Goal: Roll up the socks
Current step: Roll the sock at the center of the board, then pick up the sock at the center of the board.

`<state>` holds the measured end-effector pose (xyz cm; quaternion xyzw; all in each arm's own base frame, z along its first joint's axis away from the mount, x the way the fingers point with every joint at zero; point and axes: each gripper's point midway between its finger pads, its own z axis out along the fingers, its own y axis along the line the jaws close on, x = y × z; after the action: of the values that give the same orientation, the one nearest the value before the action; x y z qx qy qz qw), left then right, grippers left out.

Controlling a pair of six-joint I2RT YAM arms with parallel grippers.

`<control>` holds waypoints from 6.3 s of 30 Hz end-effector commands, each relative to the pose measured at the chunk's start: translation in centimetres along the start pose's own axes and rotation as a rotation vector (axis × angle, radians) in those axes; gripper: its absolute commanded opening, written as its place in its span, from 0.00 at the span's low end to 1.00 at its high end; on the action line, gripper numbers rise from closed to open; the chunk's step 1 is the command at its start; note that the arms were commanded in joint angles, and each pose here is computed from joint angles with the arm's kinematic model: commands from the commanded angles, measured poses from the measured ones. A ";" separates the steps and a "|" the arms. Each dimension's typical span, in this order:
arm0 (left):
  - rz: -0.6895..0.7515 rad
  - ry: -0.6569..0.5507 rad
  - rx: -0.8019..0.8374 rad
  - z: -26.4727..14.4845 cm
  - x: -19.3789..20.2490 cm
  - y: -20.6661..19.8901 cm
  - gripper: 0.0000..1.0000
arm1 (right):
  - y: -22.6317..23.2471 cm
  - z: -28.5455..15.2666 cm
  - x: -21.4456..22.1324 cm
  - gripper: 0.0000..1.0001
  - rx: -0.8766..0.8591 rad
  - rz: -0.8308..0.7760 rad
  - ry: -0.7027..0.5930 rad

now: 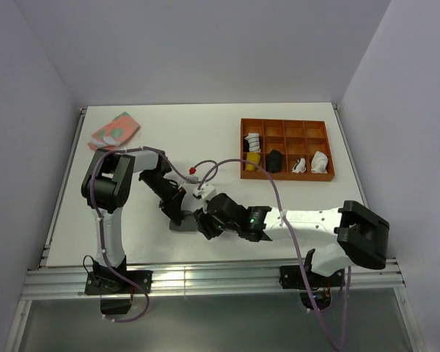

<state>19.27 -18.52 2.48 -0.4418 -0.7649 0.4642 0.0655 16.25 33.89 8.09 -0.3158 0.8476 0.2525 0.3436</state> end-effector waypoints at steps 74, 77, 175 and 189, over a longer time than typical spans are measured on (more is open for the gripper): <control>0.341 -0.571 -0.754 -12.5 -4.2 0.0 0.35 | 1.3 7.0 1.8 0.05 -0.292 -0.010 0.439; 0.410 -0.526 -0.715 -11.4 -3.4 -0.6 0.36 | 1.2 6.9 1.9 0.06 -0.314 0.010 0.471; 0.200 -0.043 -0.263 0.0 0.3 1.8 0.00 | 1.0 1.0 -4.6 0.52 0.206 -0.232 -0.107; 0.156 -0.004 -0.172 0.3 0.3 1.5 0.00 | 1.8 5.0 -2.3 0.56 0.198 -0.490 0.041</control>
<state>20.68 -19.59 2.83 -0.4831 -0.7634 0.4263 -0.0469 17.61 38.01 5.77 -0.4652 0.7898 0.0813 0.3914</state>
